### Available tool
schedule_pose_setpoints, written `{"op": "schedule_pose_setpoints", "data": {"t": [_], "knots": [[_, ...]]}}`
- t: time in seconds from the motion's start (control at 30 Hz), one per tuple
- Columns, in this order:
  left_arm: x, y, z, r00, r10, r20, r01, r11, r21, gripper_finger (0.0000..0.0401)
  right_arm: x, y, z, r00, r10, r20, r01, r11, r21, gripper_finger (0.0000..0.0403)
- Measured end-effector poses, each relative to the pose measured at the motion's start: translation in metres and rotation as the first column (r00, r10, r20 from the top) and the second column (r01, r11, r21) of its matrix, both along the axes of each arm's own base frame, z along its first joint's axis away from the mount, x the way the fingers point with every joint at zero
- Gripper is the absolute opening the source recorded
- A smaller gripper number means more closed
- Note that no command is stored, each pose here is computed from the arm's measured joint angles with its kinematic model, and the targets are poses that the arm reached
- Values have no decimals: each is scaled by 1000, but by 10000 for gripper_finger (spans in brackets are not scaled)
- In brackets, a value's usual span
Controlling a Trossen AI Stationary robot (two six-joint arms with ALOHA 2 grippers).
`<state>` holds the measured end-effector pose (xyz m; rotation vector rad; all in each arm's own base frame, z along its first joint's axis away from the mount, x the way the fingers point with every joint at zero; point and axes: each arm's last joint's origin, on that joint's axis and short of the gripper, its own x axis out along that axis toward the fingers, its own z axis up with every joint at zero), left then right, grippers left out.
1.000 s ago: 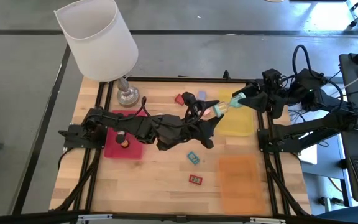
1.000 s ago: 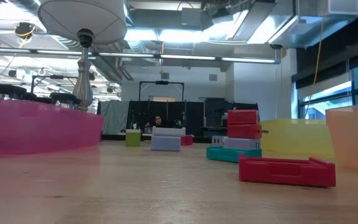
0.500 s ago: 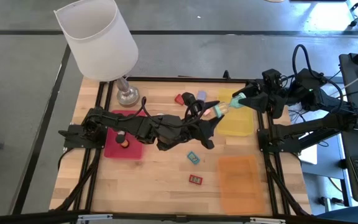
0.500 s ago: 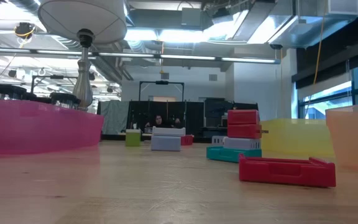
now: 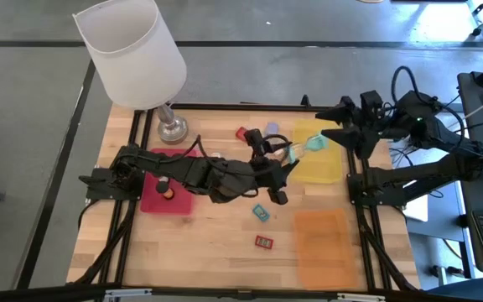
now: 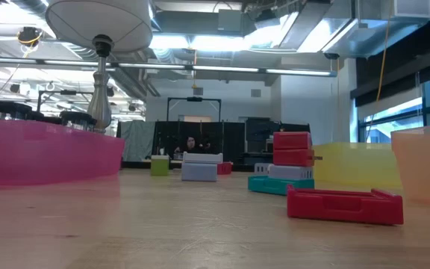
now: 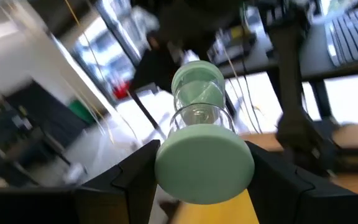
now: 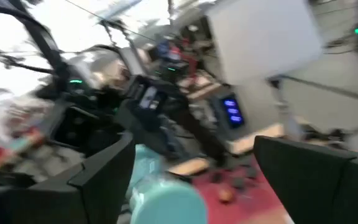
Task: Pick & Place Office items
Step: Put the light blue hourglass timer into the red bin
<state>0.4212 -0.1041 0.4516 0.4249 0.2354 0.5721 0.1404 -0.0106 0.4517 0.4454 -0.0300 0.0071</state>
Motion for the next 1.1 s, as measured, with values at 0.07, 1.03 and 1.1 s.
{"op": "schedule_pose_setpoints", "data": {"t": [0.07,1.03,1.1], "knots": [[-2,1,-10,999,16,-37,-19,997,-71,203,-3,-3,-5,998,-41,-50,39,999,-25,341],[-95,7,-136,555,-96,-826,-684,514,-518,203,-2,-9,-29,951,-91,-295,89,996,-21,348],[-105,10,-144,531,-80,-844,-710,501,-495,203,-1,-10,-30,949,-90,-303,88,996,-20,348]]}}
